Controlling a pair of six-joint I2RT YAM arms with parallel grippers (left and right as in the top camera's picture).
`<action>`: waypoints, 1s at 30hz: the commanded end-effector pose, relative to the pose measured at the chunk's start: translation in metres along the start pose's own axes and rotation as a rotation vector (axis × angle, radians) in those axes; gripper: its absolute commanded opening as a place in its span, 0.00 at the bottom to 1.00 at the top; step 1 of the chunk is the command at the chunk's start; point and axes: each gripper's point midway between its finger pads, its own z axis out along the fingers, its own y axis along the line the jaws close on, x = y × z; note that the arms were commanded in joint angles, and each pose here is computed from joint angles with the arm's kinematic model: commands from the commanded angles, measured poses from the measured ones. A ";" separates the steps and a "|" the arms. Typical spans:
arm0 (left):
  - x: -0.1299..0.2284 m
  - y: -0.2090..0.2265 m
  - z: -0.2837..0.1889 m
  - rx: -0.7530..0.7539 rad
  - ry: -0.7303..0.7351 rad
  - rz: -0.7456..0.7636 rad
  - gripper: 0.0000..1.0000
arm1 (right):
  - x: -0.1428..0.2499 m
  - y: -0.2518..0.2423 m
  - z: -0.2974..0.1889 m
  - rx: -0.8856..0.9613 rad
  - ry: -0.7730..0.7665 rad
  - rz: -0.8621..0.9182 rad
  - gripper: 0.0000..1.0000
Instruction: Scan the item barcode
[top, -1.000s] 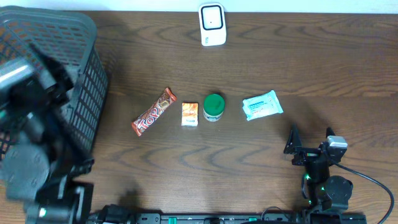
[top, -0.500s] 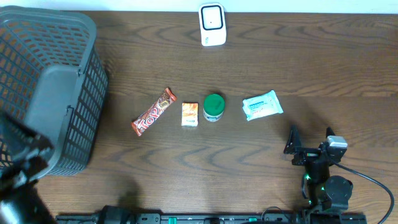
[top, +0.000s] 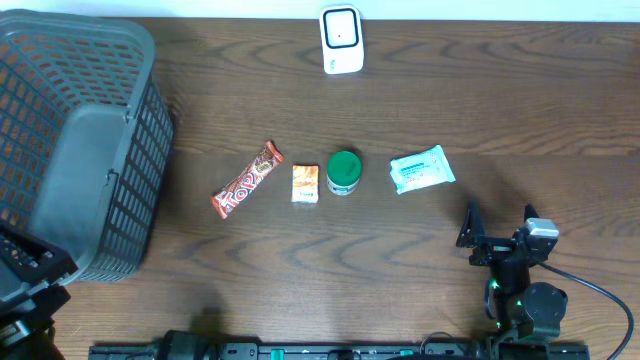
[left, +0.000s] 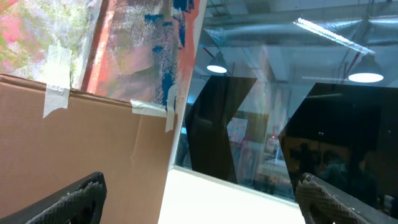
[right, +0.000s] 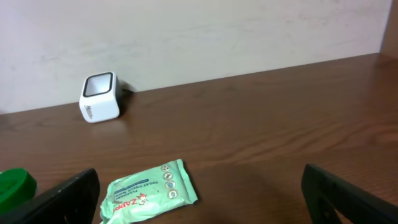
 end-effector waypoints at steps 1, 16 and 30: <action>-0.014 0.007 -0.009 -0.001 -0.039 -0.030 0.98 | 0.001 0.001 0.000 -0.004 0.002 0.010 0.99; -0.055 0.049 -0.064 -0.019 -0.192 -0.161 0.98 | 0.001 0.001 0.000 -0.003 0.002 0.010 0.99; -0.060 0.039 -0.092 0.138 -0.266 -0.223 0.98 | 0.001 0.001 0.000 -0.004 0.002 0.010 0.99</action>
